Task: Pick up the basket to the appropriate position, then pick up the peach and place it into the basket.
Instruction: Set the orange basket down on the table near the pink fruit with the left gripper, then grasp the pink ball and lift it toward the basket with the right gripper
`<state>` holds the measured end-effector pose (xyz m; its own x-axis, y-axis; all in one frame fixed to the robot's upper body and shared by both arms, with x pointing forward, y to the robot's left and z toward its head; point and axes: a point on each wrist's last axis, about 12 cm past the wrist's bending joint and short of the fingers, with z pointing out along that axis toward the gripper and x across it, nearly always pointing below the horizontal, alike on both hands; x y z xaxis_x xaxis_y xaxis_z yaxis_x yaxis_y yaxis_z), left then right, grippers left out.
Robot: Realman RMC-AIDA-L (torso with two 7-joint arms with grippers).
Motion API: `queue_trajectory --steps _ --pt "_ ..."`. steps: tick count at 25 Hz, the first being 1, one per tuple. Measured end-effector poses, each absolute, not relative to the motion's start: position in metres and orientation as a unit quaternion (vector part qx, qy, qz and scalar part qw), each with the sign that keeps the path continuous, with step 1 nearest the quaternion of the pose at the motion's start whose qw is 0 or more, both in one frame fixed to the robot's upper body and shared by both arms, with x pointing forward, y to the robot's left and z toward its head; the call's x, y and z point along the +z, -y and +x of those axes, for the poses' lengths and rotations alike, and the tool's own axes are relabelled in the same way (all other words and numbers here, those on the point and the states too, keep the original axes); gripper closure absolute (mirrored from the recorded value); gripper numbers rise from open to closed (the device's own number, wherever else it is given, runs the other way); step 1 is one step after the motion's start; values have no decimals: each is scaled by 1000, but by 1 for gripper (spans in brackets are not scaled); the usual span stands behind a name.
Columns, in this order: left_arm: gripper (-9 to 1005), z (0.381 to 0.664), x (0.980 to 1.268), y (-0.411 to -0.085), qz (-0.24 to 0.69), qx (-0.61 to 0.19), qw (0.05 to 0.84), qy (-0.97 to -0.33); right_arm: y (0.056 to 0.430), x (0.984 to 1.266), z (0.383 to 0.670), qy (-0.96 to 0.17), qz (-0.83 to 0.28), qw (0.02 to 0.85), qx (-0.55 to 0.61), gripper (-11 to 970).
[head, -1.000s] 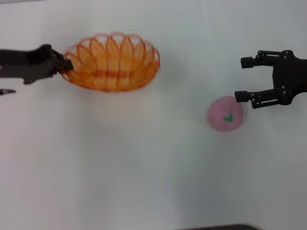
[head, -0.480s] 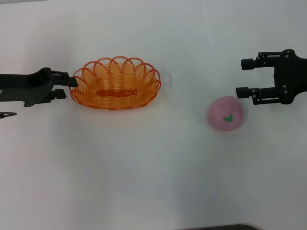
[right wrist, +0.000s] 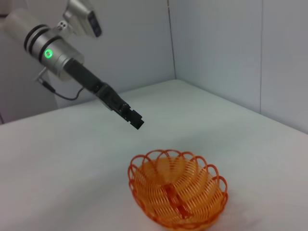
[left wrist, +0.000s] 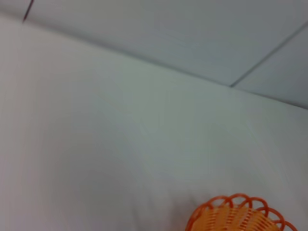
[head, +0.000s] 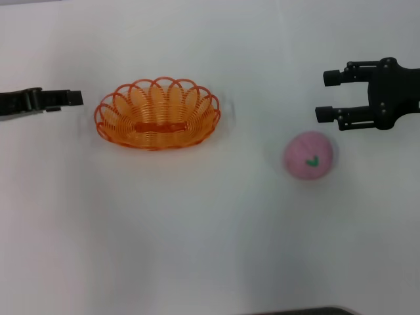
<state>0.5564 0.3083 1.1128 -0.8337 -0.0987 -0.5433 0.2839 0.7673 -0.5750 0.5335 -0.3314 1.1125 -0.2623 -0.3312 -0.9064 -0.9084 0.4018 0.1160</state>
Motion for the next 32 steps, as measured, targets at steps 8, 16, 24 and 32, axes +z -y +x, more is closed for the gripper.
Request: queue_trajectory --steps 8,16,24,32 --pt "261 540 1116 -308 215 -339 377 -835 329 1139 549 -738 -406 396 366 187" --pt "113 528 1106 -292 323 -358 394 -783 310 1188 568 -783 -431 299 335 187" --pt "112 514 1101 -291 361 -374 399 -756 281 1207 580 -822 -468 191 261 186" --pt "112 507 1101 -287 398 -384 405 -728 256 1199 586 -835 -501 113 197 187"
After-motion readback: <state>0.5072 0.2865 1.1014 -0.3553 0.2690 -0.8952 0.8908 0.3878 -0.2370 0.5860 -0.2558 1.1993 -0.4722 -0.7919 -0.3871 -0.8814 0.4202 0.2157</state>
